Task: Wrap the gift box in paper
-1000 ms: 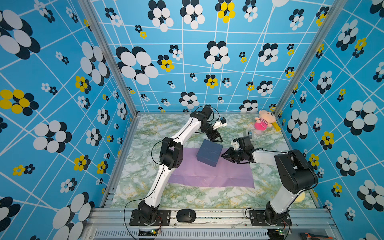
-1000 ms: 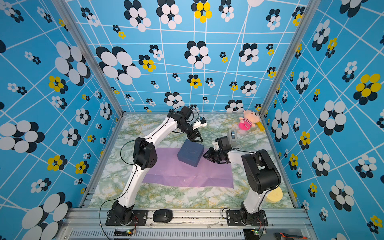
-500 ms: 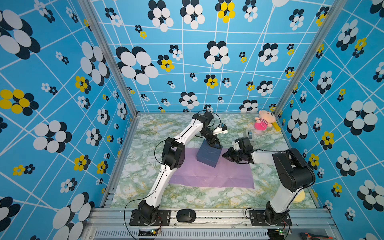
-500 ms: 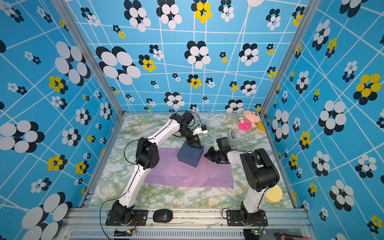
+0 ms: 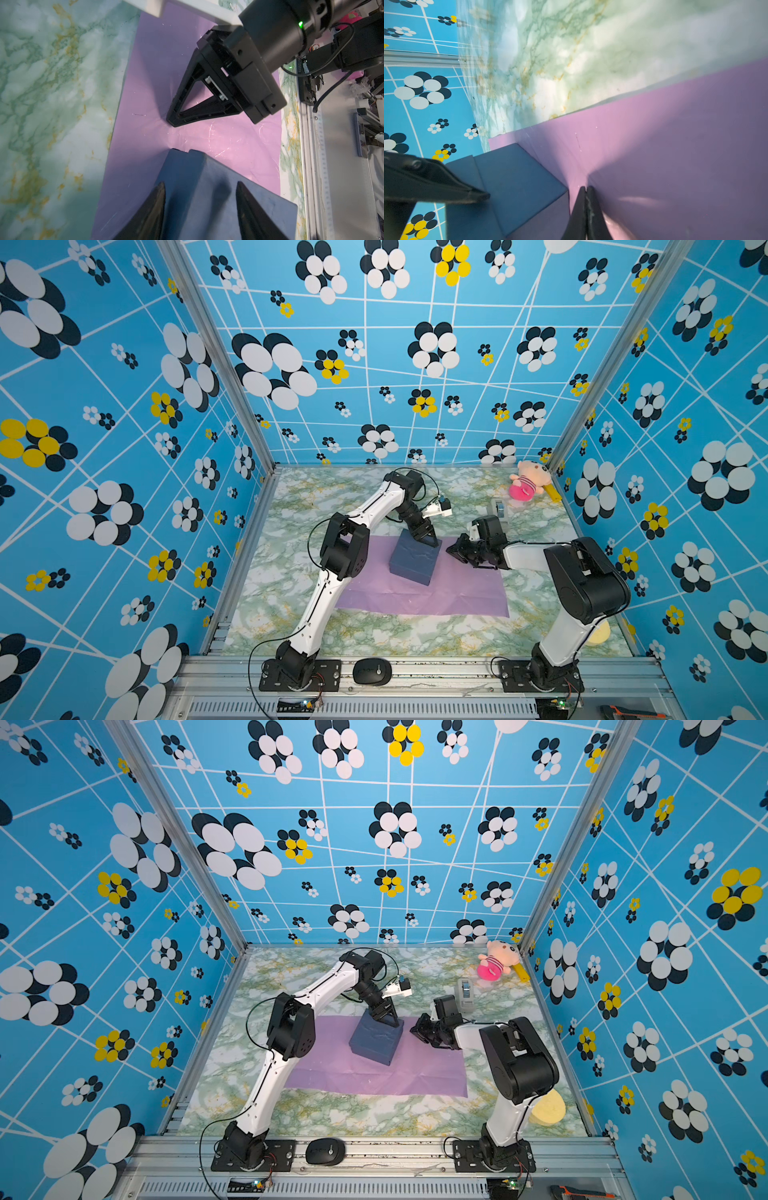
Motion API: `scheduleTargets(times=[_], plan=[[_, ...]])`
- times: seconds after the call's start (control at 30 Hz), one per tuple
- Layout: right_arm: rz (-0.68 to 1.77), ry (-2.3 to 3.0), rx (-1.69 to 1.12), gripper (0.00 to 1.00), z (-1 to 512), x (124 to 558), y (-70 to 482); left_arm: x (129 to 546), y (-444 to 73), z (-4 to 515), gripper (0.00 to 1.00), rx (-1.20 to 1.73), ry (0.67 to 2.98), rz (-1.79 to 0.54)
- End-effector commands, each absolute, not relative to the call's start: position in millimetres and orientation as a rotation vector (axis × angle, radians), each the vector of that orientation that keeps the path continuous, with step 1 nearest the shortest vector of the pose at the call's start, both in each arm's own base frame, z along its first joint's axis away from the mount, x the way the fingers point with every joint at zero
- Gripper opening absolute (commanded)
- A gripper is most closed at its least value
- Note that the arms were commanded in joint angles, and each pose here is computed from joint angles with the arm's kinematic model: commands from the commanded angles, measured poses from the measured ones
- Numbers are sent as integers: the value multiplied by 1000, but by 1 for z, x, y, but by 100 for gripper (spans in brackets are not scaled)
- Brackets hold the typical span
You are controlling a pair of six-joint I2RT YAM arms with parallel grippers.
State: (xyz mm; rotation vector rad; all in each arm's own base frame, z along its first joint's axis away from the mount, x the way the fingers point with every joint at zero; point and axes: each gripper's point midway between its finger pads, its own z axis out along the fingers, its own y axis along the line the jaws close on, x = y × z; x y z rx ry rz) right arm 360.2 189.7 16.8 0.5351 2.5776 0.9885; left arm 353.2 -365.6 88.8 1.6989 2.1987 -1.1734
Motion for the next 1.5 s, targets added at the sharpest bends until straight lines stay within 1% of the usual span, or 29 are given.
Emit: scheduleTargets(times=[0.0,0.27,0.43,0.53,0.63,0.73,0.8,0.9,1.13,1.3,1.47], plan=[[801,2672,655,7,-19,340,166,339,-362,112,55,1724,2176,-1176],[797,2658,654,7,-16,343,165,327,-359,118,54,1724,2209,-1170],[800,2655,634,8,-13,344,166,332,-357,121,55,1683,2244,-1132],[803,2644,622,9,-7,347,167,352,-358,139,61,1519,2288,-1104],[791,2646,611,10,-6,346,166,382,-349,160,63,1290,2332,-1008],[795,2646,606,10,-6,346,166,398,-333,172,64,1124,2318,-1003],[803,2642,604,10,-5,347,167,398,-328,168,66,1144,2290,-996],[804,2638,595,10,-2,348,168,390,-331,152,68,1256,2291,-1010],[797,2631,591,10,2,347,166,381,-334,108,71,1384,2421,-1060],[792,2635,596,10,0,347,166,367,-333,106,70,1410,2430,-1151],[784,2639,596,10,-1,346,165,356,-326,107,70,1403,2447,-1185]])
